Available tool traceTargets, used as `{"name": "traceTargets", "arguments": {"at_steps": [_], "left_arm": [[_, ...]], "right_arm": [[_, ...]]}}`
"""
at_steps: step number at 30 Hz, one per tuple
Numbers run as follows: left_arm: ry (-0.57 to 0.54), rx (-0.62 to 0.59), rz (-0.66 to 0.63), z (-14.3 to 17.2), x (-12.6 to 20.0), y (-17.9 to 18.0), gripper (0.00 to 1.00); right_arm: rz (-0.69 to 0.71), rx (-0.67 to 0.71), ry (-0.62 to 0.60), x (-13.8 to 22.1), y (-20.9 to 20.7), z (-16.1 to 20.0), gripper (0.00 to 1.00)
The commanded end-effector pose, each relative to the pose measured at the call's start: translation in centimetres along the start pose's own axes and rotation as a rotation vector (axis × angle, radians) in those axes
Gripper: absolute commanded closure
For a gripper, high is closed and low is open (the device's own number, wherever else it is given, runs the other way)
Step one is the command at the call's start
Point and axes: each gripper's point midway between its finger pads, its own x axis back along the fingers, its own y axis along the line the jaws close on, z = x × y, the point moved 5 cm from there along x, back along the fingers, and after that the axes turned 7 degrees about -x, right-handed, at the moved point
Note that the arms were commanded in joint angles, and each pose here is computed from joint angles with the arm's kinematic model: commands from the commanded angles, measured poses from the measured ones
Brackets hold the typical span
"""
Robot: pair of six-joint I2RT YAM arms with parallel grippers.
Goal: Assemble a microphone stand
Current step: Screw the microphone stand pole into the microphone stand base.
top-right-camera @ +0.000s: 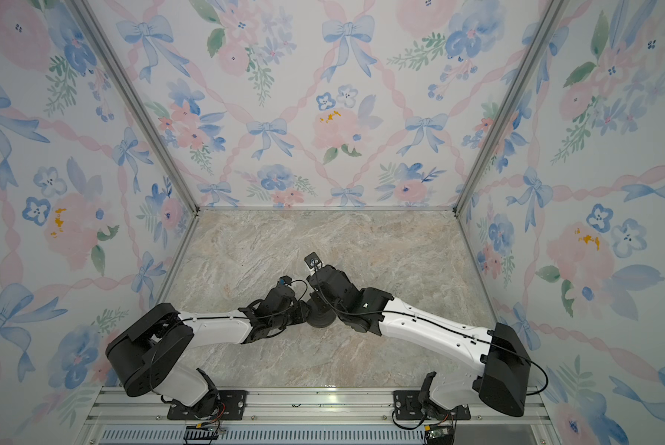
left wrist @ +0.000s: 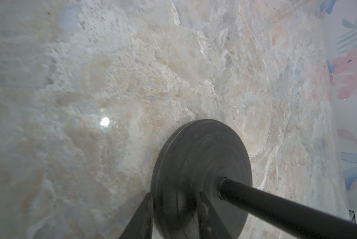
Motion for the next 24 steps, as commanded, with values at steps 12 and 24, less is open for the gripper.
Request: {"name": "traceTargets", "arguments": {"at_steps": [12,24], "left_arm": [[0.028,0.007,-0.018,1.0,0.3,0.7,0.58],[-0.315,-0.018,0.007,-5.9,6.5,0.5,0.48]], "right_arm": [[0.095,-0.155,0.216,-0.7,3.3,4.2,1.0],[0.135,-0.279,0.202,-0.3,3.2,3.9,1.0]]}}
